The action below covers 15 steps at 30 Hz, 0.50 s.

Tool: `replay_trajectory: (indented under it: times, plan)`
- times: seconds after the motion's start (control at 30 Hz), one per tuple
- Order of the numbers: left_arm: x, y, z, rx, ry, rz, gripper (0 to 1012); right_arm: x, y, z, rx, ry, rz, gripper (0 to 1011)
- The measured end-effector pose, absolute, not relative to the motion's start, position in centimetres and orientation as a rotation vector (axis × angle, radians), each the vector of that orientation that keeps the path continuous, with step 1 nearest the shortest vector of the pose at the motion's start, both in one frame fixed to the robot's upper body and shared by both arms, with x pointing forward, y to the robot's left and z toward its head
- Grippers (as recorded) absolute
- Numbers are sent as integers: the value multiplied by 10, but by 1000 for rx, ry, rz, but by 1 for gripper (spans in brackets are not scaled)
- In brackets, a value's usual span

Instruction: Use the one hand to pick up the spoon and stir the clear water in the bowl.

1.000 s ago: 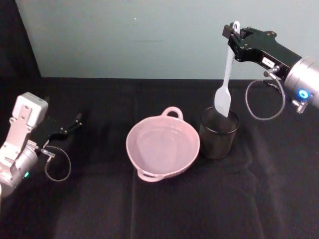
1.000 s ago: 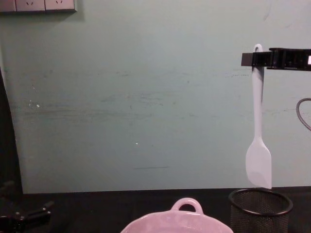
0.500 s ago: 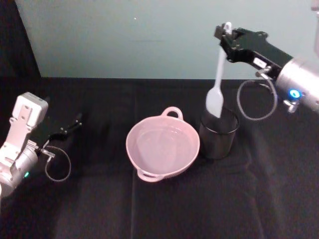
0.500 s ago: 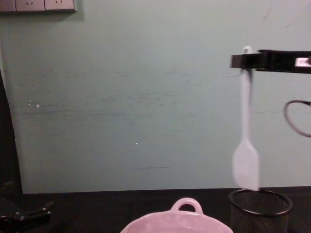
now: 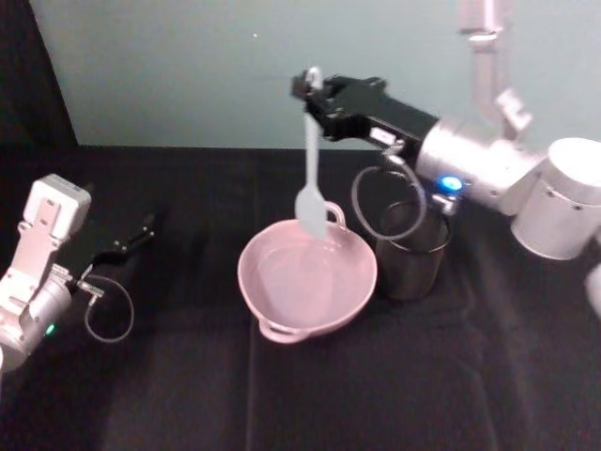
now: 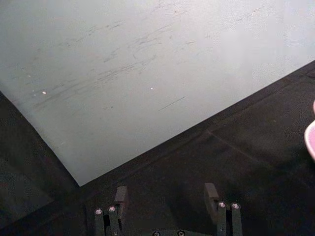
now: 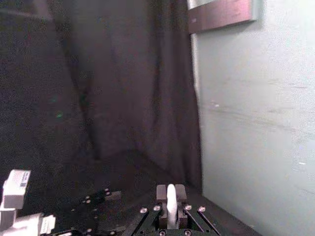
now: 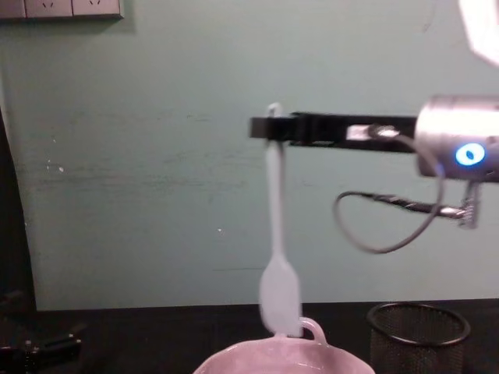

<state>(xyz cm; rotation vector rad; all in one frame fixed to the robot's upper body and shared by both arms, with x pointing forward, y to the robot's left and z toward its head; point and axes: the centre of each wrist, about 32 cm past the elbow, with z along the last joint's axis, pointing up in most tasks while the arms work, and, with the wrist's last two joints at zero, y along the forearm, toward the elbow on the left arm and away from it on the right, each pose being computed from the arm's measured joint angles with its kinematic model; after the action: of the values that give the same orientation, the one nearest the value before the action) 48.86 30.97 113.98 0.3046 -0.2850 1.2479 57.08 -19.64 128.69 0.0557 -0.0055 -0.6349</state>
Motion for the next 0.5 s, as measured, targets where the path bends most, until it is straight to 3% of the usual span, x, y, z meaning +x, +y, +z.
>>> replay_trajectory:
  times: [0.5]
  plan:
    - [489,310,1140,304,-285,1248,1011,590,-176,1235,44,11,-528,109]
